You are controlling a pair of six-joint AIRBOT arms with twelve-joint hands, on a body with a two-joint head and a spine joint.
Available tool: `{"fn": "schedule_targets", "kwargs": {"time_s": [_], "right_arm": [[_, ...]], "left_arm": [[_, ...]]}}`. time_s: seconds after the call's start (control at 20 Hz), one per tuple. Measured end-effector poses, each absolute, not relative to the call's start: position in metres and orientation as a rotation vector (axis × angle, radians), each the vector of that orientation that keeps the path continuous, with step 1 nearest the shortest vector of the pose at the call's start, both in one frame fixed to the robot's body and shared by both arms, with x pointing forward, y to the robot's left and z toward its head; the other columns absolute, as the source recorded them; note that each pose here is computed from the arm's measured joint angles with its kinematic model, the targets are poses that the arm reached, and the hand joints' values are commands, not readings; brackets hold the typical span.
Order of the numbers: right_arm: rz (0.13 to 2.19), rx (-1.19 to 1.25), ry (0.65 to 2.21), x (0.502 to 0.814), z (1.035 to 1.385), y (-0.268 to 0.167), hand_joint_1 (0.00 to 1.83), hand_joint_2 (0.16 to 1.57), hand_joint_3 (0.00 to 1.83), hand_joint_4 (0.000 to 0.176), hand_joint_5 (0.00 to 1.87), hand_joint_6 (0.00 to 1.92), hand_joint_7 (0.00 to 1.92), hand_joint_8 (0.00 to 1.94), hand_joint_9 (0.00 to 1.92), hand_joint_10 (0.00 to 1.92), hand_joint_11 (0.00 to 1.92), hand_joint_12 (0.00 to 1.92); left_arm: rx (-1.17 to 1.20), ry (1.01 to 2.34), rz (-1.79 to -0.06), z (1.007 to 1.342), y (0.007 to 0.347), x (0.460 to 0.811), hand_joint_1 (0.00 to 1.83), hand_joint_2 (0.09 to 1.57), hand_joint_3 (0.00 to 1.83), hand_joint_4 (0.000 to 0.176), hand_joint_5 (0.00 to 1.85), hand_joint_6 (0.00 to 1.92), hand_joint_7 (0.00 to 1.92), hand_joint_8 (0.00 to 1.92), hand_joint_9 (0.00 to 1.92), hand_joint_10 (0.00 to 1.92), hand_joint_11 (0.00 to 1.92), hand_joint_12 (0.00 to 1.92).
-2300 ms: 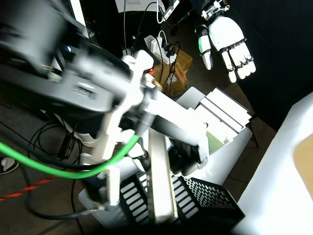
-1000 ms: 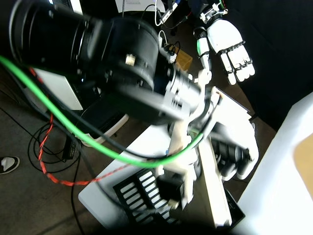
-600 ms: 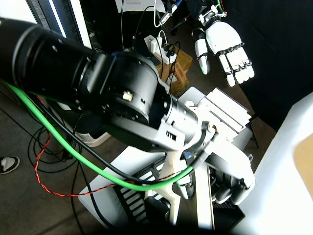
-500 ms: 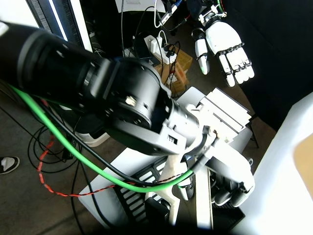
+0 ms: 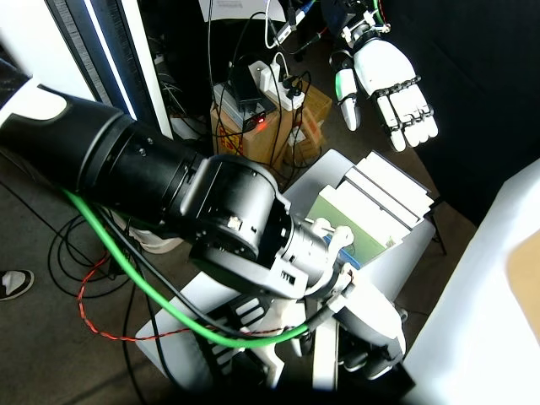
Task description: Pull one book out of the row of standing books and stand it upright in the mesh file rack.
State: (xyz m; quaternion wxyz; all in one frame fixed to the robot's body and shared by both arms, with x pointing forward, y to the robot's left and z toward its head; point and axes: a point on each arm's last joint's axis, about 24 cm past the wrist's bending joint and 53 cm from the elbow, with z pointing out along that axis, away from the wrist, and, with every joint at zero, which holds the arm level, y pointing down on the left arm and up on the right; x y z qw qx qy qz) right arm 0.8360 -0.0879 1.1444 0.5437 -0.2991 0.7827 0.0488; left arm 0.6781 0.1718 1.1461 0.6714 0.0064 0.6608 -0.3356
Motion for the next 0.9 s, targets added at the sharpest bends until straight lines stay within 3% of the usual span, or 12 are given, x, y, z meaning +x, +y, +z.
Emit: {"fn": "schedule_targets", "kwargs": {"time_s": [0.05, 0.3, 0.35, 0.65, 0.75, 0.8, 0.85, 0.9], "right_arm": [[0.112, -0.706, 1.860, 0.8370, 1.1443, -0.0901, 1.35, 1.20, 0.00, 0.000, 0.83, 1.17, 0.90, 1.12, 0.64, 1.53, 0.33, 1.67], [0.110, -0.702, 1.861, 0.8378, 1.1443, -0.0916, 1.34, 1.21, 0.00, 0.000, 0.79, 1.23, 0.88, 1.13, 0.63, 1.56, 0.33, 1.67], [0.110, -0.702, 1.861, 0.8378, 1.1444, -0.0915, 1.35, 1.19, 0.00, 0.000, 0.83, 1.17, 0.91, 1.11, 0.63, 1.53, 0.33, 1.67], [0.110, -0.702, 1.862, 0.8375, 1.1444, -0.0924, 1.34, 1.21, 0.00, 0.000, 0.79, 1.24, 0.87, 1.14, 0.64, 1.55, 0.33, 1.67], [0.107, -0.700, 1.862, 0.8378, 1.1448, -0.0946, 1.34, 1.21, 0.00, 0.000, 0.79, 1.24, 0.87, 1.15, 0.64, 1.55, 0.33, 1.67], [0.107, -0.698, 1.862, 0.8380, 1.1451, -0.0954, 0.97, 1.01, 0.00, 0.020, 0.16, 0.25, 0.17, 0.23, 0.13, 0.31, 0.07, 0.44], [0.105, -0.698, 1.862, 0.8381, 1.1452, -0.0962, 0.90, 0.98, 0.00, 0.051, 0.03, 0.05, 0.03, 0.04, 0.02, 0.06, 0.01, 0.09], [0.101, -0.697, 1.861, 0.8387, 1.1456, -0.0980, 0.87, 0.96, 0.00, 0.058, 0.01, 0.01, 0.01, 0.01, 0.00, 0.01, 0.00, 0.02]], "left_arm": [[0.014, 1.486, -0.758, 1.1456, 0.1710, 0.6788, 0.00, 1.57, 0.01, 0.059, 0.00, 0.00, 0.00, 0.00, 0.00, 0.00, 0.00, 0.00], [0.030, 1.489, -0.775, 1.1440, 0.1624, 0.6776, 0.00, 1.56, 0.00, 0.062, 0.00, 0.00, 0.00, 0.00, 0.00, 0.00, 0.00, 0.00], [0.030, 1.489, -0.775, 1.1440, 0.1624, 0.6776, 0.00, 1.56, 0.00, 0.073, 0.00, 0.00, 0.00, 0.00, 0.00, 0.00, 0.00, 0.00], [0.026, 1.489, -0.777, 1.1442, 0.1630, 0.6780, 0.00, 1.56, 0.00, 0.067, 0.00, 0.00, 0.00, 0.00, 0.00, 0.00, 0.00, 0.00], [0.025, 1.489, -0.777, 1.1442, 0.1631, 0.6780, 0.00, 1.56, 0.00, 0.048, 0.01, 0.00, 0.00, 0.00, 0.00, 0.00, 0.00, 0.00], [0.025, 1.489, -0.776, 1.1442, 0.1635, 0.6784, 0.00, 1.56, 0.00, 0.051, 0.00, 0.00, 0.00, 0.00, 0.00, 0.00, 0.00, 0.00], [0.023, 1.488, -0.778, 1.1439, 0.1635, 0.6789, 0.00, 1.56, 0.00, 0.052, 0.00, 0.00, 0.00, 0.00, 0.00, 0.00, 0.00, 0.00], [0.015, 1.489, -0.781, 1.1431, 0.1634, 0.6793, 0.00, 1.56, 0.00, 0.048, 0.00, 0.00, 0.00, 0.00, 0.00, 0.00, 0.00, 0.00]]}}
